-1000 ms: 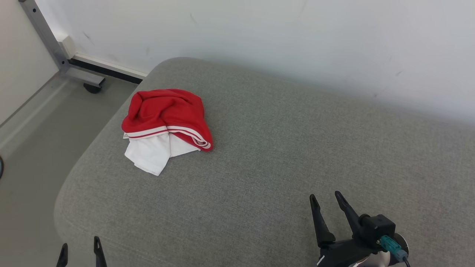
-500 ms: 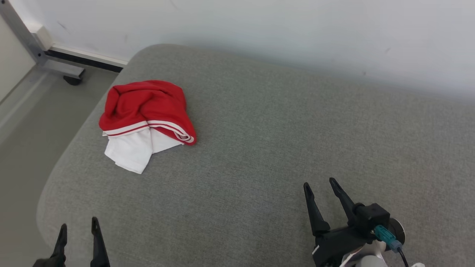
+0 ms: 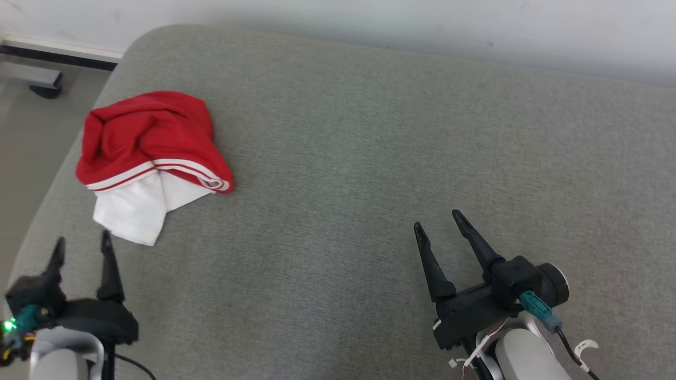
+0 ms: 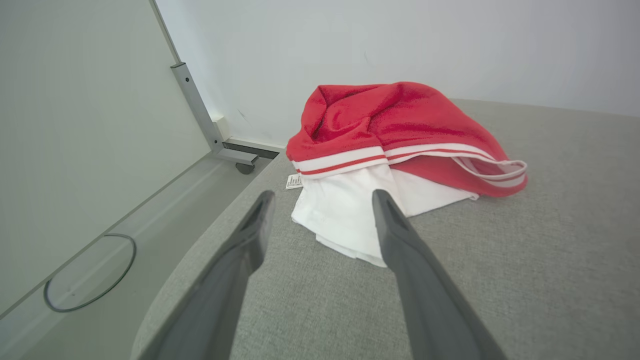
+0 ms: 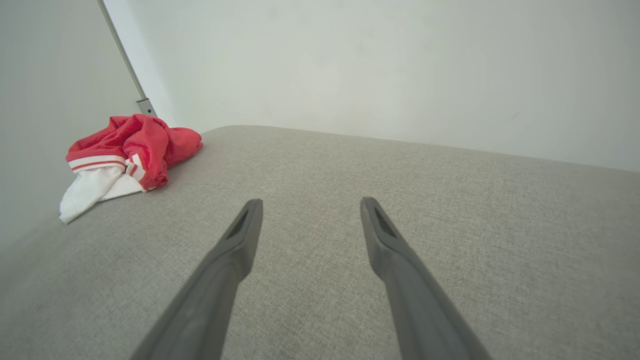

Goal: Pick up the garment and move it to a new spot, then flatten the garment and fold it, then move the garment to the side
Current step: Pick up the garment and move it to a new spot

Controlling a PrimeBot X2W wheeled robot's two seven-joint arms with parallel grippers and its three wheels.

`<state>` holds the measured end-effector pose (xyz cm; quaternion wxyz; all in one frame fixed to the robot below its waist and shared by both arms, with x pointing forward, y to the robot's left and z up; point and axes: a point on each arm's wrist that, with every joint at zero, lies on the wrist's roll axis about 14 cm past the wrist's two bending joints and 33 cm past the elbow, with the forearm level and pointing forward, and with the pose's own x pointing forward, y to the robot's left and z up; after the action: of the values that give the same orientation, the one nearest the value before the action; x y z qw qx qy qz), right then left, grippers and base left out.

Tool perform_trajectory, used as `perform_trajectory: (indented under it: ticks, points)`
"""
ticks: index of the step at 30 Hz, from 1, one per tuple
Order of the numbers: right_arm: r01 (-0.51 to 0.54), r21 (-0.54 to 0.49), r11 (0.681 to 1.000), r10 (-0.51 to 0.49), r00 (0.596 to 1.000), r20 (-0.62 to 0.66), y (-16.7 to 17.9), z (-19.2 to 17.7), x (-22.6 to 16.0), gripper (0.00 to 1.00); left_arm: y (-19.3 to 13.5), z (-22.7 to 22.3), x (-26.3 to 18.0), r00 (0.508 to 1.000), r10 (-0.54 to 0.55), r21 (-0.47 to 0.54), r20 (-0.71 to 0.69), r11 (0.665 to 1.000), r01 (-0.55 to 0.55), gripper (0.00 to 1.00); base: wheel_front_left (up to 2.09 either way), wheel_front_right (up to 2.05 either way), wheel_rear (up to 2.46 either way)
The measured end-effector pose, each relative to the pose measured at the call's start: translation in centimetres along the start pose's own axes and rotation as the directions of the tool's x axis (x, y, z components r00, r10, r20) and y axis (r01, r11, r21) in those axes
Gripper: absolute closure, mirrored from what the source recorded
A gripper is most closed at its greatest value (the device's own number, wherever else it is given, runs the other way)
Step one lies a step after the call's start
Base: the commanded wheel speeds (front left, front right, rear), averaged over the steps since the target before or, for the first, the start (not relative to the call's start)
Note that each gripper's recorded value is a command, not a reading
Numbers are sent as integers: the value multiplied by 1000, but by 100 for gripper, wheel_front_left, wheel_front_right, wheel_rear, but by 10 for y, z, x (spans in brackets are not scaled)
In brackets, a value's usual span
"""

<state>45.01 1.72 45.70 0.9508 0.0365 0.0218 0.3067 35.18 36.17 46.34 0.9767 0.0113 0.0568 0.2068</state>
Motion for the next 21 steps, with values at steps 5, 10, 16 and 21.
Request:
perform_trajectory:
  ticks: [5,10,16,21]
  points:
    - [16,-20,1000,-16,1000,1,-15,-2,-3,0,-10,-1,29,999,-26,8,-22,1000,27,0,0,0,0]
    - [45,-29,999,-45,999,-2,-33,-6,-6,0,-11,-15,52,996,-25,-8,-83,1000,24,0,0,0,0]
    - [79,-35,996,-80,996,-26,-53,-17,-12,0,-22,-53,62,976,-35,-26,-214,999,30,0,0,0,0]
    - [110,-40,993,-112,993,-43,-67,-26,-17,0,-36,-76,66,958,-55,-37,-281,998,47,0,0,0,0]
